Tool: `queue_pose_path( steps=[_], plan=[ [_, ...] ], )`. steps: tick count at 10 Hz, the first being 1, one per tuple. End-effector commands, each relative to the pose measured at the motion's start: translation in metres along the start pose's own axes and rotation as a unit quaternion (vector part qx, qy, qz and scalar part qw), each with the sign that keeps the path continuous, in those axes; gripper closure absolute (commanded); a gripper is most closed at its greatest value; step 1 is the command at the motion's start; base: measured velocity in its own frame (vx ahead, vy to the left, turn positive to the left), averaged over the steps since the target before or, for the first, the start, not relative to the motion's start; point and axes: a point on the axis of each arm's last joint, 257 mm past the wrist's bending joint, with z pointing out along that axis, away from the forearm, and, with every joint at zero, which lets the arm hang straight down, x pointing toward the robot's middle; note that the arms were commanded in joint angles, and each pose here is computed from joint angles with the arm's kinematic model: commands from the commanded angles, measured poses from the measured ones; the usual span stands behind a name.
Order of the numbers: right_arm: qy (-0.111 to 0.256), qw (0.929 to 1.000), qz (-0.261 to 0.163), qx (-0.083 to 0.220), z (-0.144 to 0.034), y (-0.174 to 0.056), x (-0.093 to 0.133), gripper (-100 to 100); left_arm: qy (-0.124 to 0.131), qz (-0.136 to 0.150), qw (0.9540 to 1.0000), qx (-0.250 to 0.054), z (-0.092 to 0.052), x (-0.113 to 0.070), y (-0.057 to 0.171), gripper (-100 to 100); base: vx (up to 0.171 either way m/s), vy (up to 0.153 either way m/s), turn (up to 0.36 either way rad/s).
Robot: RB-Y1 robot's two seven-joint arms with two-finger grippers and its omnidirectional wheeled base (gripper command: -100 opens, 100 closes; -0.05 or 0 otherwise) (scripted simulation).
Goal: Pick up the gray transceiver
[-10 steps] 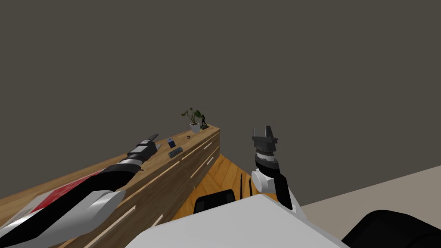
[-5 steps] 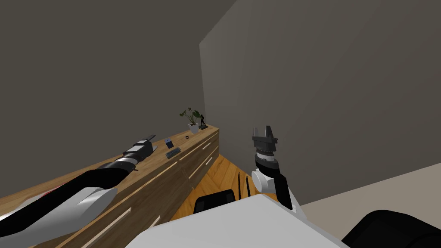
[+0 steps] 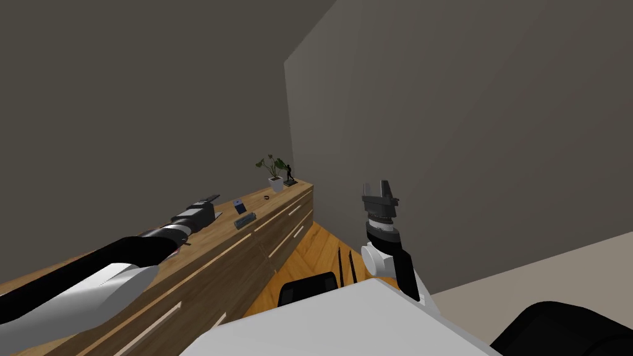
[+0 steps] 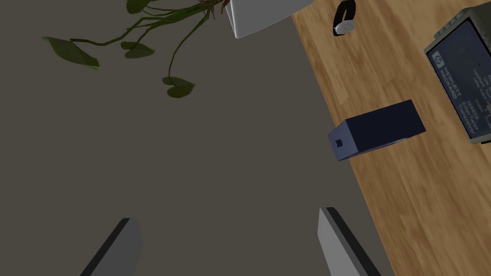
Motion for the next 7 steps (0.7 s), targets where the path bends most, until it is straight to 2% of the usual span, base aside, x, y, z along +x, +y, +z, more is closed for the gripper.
queue_pose_path(
  steps=[1,2,3,5,6,7],
  plan=[
    [0.000,1.0000,0.000,0.000,0.000,0.000,0.000,0,-0.004,-0.006,0.9997,-0.025,0.001,-0.007,0.011,-100,0.014,-0.041,-0.014],
    [0.000,1.0000,0.000,0.000,0.000,0.000,0.000,0,-0.004,-0.006,0.9995,-0.031,0.001,-0.007,0.013,-100,0.004,-0.017,0.005],
    [0.000,1.0000,0.000,0.000,0.000,0.000,0.000,0,-0.009,-0.017,0.9988,-0.046,0.003,-0.019,0.014,-100,0.018,-0.028,-0.030],
    [0.000,1.0000,0.000,0.000,0.000,0.000,0.000,0,-0.011,-0.017,0.9977,-0.065,0.001,-0.020,0.024,-100,0.011,-0.028,-0.005],
    [0.000,1.0000,0.000,0.000,0.000,0.000,0.000,0,-0.015,-0.029,0.9963,-0.079,0.002,-0.031,0.024,-100,0.023,-0.037,-0.030],
    [0.000,1.0000,0.000,0.000,0.000,0.000,0.000,0,-0.018,-0.029,0.9949,-0.095,0.001,-0.032,0.032,-100,0.023,-0.025,-0.017]
  ],
)
